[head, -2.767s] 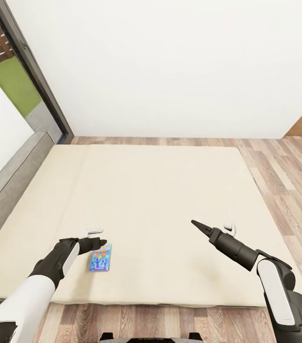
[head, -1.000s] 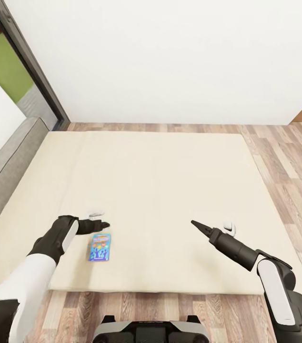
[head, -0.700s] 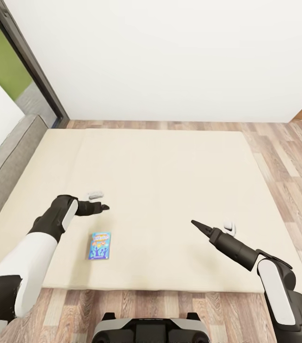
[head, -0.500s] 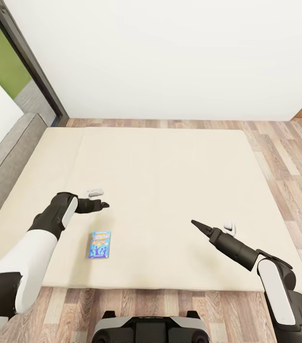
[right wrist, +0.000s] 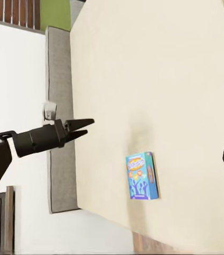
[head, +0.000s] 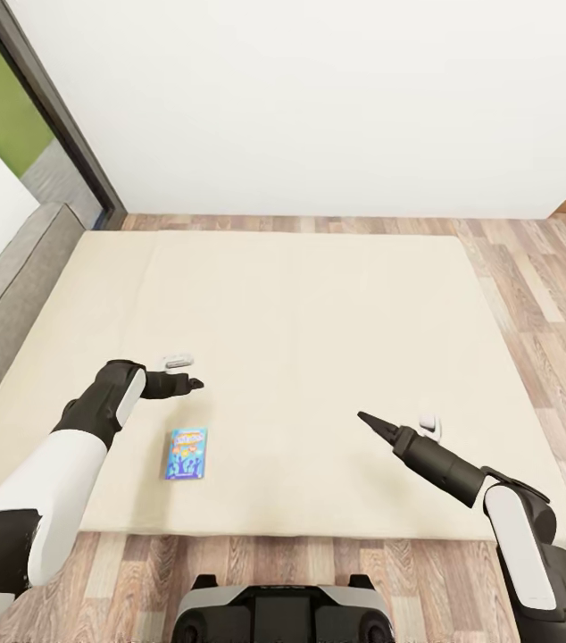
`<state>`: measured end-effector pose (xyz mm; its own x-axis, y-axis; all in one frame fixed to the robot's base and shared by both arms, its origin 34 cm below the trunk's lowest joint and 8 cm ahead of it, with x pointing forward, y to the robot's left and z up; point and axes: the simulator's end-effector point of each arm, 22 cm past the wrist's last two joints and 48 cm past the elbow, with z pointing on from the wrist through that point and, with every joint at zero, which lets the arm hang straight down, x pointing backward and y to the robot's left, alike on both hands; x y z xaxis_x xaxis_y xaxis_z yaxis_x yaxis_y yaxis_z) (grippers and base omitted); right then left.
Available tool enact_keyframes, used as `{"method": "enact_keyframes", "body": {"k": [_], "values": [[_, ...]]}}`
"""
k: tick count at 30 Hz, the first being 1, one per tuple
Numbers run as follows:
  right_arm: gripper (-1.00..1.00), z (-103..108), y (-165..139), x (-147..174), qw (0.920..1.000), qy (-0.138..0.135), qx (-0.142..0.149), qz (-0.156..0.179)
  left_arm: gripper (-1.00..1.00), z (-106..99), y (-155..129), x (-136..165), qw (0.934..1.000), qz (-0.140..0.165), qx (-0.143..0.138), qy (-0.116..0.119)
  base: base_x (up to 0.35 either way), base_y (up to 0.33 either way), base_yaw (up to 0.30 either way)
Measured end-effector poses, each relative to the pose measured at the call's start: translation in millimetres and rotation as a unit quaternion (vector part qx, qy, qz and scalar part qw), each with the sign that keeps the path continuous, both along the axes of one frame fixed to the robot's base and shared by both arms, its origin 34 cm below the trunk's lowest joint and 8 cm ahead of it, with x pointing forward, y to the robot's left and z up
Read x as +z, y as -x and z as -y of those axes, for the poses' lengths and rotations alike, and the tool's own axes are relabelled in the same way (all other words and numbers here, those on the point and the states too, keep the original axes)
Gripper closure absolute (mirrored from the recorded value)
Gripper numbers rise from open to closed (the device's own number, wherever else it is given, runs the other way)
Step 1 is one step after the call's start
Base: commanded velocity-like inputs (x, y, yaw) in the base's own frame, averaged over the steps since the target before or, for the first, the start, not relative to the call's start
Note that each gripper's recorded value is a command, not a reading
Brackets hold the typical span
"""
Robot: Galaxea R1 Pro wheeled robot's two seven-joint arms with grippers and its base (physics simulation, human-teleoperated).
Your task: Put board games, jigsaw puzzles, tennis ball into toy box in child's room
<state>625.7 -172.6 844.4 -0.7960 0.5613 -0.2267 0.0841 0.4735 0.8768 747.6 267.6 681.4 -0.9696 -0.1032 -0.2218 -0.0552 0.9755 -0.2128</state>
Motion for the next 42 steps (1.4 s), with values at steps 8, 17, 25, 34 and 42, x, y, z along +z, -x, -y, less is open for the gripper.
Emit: {"method": "enact_keyframes", "body": {"k": [8, 17, 25, 34, 42], "values": [[-1.00, -20, 12, 57, 0.9873, -0.147, 0.045, 0.042, -1.00, -1, 0, -8, 1.0000, 0.004, -0.002, -0.003, 0.000, 0.000, 0.012], [-1.00, -8, 19, 115, 0.9569, -0.262, 0.057, 0.113, -1.00, -2, 2, -17, 1.0000, 0.004, -0.004, -0.007, 0.000, 0.000, 0.109], [-1.00, -5, 19, 111, 0.9568, -0.263, 0.053, 0.112, -1.00, -2, 6, -24, 1.0000, -0.001, -0.005, -0.007, 0.000, 0.000, 0.124], [-1.00, -5, 17, 96, 0.9653, -0.239, 0.046, 0.096, -1.00, -2, 7, -27, 1.0000, -0.002, -0.005, -0.008, 0.000, 0.000, 0.024], [-1.00, -4, 17, 87, 0.9675, -0.233, 0.036, 0.090, -1.00, 29, 40, -46, 0.9995, -0.029, -0.014, 0.004, 0.000, 0.000, 0.000]]}}
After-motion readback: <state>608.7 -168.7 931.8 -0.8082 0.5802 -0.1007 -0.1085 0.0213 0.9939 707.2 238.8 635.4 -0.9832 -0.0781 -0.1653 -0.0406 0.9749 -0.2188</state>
